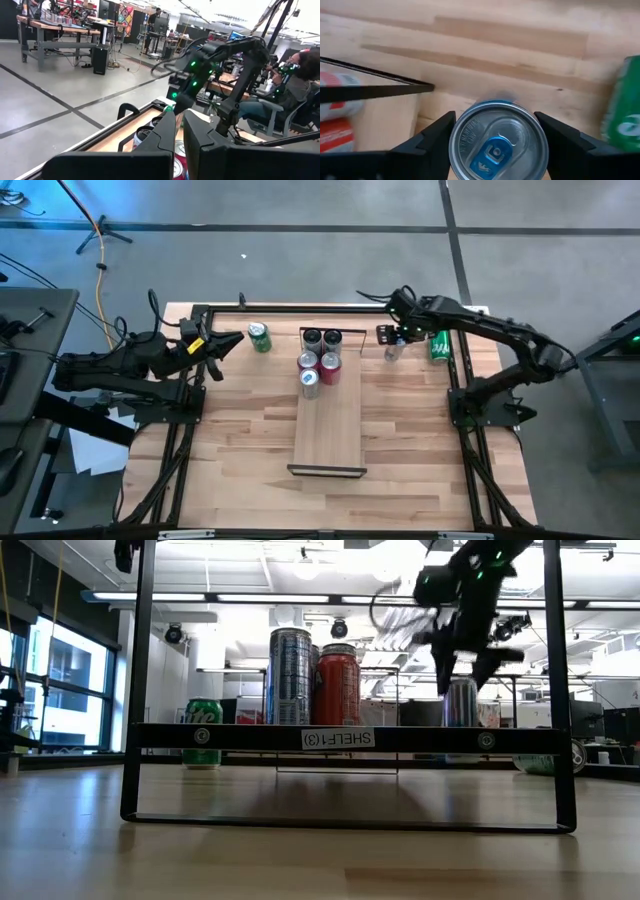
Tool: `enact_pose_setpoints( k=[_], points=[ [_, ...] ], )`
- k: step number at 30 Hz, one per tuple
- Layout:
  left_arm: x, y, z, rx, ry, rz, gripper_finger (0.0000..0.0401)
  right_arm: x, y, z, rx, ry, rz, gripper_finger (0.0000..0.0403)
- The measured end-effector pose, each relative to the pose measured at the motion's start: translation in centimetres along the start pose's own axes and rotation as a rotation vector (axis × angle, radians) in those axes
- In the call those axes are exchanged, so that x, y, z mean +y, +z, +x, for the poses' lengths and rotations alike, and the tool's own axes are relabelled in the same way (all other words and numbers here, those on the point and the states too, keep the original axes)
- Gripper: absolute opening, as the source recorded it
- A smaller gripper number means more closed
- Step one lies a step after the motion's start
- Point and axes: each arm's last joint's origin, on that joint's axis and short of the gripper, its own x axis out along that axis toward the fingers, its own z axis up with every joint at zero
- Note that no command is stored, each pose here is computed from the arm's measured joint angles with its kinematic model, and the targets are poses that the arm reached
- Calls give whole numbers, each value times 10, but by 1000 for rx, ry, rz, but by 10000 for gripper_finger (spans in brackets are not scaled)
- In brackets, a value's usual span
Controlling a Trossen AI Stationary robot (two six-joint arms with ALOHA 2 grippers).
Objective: Place canned beverage on shelf
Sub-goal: Put the blue soda can, aligned with the other blue soda can on the shelf
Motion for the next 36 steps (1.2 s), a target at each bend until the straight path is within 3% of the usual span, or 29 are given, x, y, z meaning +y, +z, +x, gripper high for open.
enact_pose_setpoints(
  k=[5,12,17,22,29,31,36],
  points=[
    [0,0,0,-1,0,0,0,-13,-13,-49,-137,83,-27,230],
    [0,0,0,-1,0,-21,0,-29,-41,-126,-454,409,-105,230],
    [0,0,0,-2,0,-27,0,-34,-54,-165,-665,624,-115,230],
    [0,0,0,-2,4,-27,0,-30,-58,-181,-775,718,-133,230],
    [0,1,0,-14,1,-57,0,-17,-56,-177,-784,715,-192,230],
    [0,1,0,-14,1,-59,0,-7,-56,-181,-799,804,-250,230],
    [0,1,0,-14,0,-58,0,21,-64,-199,-827,1152,-377,230]
  ],
)
